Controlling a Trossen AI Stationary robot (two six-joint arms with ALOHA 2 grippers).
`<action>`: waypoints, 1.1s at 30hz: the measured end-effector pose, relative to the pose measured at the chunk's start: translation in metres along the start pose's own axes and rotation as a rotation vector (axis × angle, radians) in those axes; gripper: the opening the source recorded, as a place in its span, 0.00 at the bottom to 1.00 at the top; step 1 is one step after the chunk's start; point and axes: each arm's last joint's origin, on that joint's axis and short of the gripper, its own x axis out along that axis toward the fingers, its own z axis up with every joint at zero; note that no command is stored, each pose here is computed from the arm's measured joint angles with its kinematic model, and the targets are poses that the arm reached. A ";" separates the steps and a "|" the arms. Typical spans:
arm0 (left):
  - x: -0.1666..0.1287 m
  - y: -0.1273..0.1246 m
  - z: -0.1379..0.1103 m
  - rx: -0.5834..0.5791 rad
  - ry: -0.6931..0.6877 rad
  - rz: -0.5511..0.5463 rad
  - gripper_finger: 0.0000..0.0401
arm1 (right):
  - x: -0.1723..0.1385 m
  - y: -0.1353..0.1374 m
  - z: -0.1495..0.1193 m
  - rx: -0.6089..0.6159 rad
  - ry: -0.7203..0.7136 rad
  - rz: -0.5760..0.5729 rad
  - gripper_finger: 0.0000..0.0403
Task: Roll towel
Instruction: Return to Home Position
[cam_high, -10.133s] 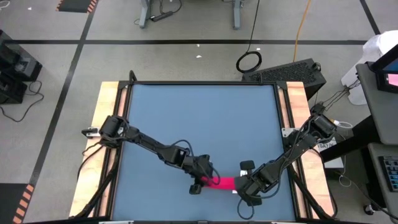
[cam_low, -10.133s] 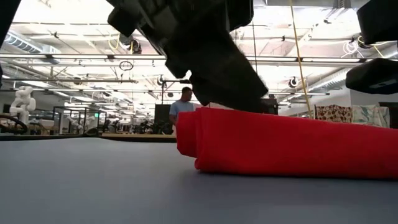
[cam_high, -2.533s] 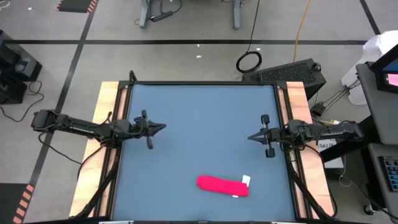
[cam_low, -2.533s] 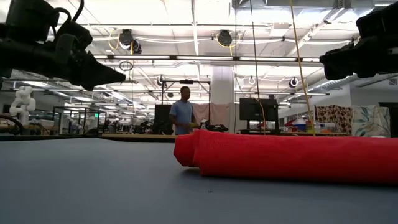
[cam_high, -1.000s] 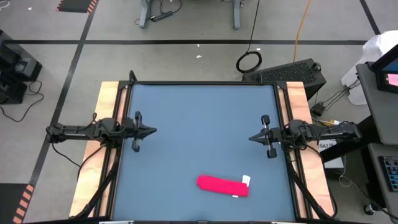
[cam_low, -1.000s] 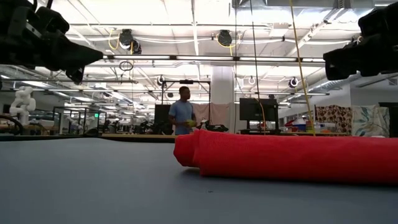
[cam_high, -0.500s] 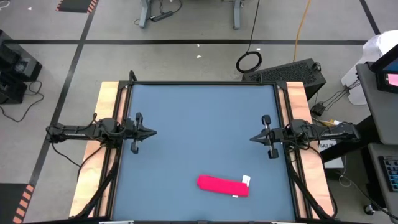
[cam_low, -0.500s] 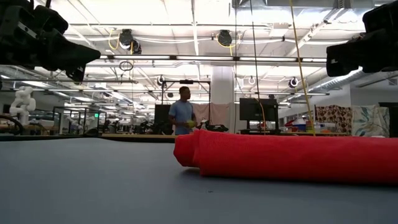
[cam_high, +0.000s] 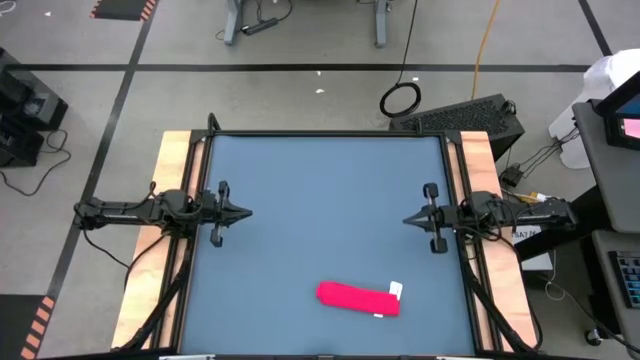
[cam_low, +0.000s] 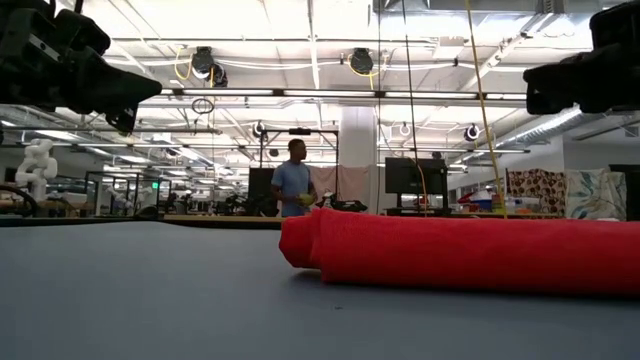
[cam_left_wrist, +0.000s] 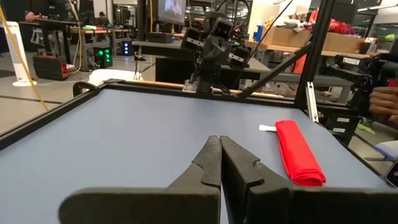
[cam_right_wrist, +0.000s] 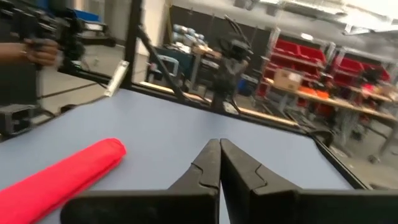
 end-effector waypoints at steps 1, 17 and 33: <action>0.000 0.000 0.000 0.000 0.000 0.000 0.00 | 0.000 0.000 0.000 0.004 0.008 -0.011 0.00; 0.000 0.000 0.000 0.004 0.001 0.005 0.00 | 0.002 -0.002 -0.004 0.066 0.055 -0.065 0.00; 0.000 0.000 0.000 -0.027 0.000 0.004 0.00 | 0.000 -0.003 0.001 0.043 -0.006 -0.078 0.00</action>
